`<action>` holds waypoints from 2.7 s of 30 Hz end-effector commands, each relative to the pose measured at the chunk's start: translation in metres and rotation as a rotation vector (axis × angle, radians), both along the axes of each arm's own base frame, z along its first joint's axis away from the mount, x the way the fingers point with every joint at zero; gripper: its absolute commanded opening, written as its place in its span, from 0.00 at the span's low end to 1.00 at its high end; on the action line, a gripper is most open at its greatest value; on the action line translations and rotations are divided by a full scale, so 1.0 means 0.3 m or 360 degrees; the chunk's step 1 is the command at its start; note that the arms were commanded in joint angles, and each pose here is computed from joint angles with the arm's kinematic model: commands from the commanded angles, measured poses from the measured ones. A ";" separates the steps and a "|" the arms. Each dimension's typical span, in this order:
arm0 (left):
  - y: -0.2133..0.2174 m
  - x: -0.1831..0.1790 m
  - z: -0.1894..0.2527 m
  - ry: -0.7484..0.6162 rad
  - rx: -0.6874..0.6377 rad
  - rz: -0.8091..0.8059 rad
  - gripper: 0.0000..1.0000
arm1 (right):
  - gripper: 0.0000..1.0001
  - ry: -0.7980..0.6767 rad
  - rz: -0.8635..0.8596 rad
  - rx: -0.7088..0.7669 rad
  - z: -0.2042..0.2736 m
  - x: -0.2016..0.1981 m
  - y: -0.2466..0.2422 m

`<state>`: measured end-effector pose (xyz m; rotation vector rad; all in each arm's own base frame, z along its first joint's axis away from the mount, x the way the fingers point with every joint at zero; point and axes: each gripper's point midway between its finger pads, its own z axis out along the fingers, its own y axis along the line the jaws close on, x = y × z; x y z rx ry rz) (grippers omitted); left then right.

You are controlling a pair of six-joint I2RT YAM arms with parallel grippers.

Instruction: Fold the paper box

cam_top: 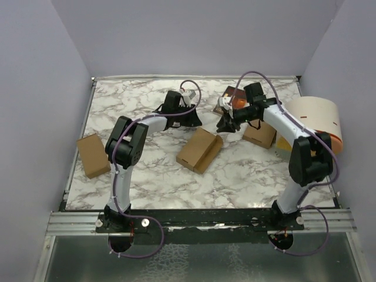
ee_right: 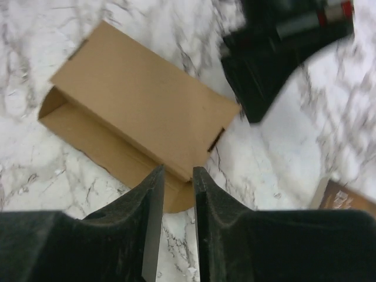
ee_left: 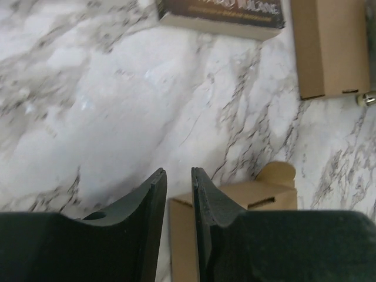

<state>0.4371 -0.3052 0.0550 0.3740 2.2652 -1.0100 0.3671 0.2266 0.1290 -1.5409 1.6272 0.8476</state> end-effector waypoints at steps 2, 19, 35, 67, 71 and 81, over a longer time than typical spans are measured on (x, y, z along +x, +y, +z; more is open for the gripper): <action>-0.178 -0.033 0.061 -0.0044 -0.0120 -0.0369 0.28 | 0.29 -0.0374 0.0555 0.0213 0.118 -0.273 0.007; -0.173 0.011 0.317 -0.0284 -0.0164 -0.0187 0.30 | 0.18 -0.0718 0.0847 -0.0002 -0.019 -0.425 0.136; 0.430 -0.298 0.312 -0.0428 0.0072 0.0708 0.30 | 0.01 -0.0643 0.0888 -0.0371 -0.230 -0.389 0.283; 0.496 -0.623 0.204 -0.0198 -0.0468 0.0913 0.28 | 0.48 0.0030 -0.0170 0.0276 0.121 0.133 0.417; 0.500 -0.622 0.142 -0.0092 -0.0390 0.0944 0.17 | 0.44 -0.0124 -0.0440 0.0137 0.021 0.299 0.344; 0.460 -0.630 -0.042 0.0197 -0.0184 0.0846 0.16 | 0.17 -0.0086 -0.0406 -0.0085 -0.172 0.378 0.342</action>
